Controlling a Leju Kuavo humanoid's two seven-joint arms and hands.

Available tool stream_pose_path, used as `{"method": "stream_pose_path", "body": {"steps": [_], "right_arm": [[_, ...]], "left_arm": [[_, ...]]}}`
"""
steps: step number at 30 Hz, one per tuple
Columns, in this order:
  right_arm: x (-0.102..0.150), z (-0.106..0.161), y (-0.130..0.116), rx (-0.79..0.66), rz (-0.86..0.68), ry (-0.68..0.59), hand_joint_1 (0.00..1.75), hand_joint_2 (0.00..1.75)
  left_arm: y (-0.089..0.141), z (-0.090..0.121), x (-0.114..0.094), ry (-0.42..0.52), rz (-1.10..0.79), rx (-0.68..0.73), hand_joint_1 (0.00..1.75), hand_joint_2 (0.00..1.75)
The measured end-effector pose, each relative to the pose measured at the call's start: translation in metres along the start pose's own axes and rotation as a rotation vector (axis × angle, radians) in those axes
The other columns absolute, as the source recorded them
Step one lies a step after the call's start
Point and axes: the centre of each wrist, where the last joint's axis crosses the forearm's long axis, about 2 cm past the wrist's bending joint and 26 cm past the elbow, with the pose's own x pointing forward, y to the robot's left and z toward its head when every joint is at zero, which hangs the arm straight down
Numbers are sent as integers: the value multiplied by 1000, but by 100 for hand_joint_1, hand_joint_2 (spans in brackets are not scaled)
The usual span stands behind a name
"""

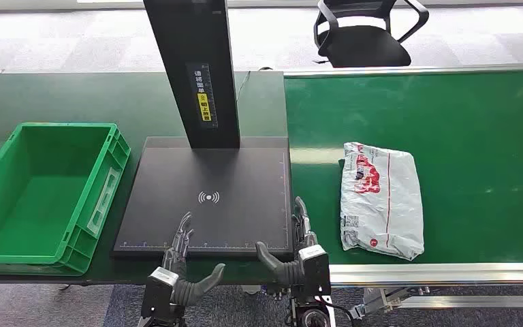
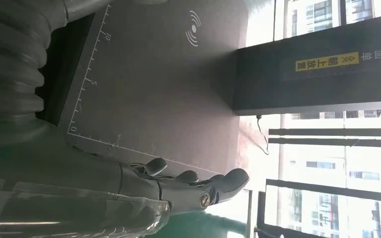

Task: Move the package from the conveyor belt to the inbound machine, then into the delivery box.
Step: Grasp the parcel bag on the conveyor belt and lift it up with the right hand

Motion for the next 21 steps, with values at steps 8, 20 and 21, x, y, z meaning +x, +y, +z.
{"method": "stream_pose_path", "body": {"steps": [8,20,21], "right_arm": [[1,0,-2,-24,68,-12,0,175],[35,-101,-162,-162,996,207,0,175],[37,-112,-187,-174,1033,271,0,175]], "left_arm": [[0,0,0,0,6,4,0,175],[0,0,0,-33,36,16,0,175],[0,0,-1,-33,38,18,0,175]]}}
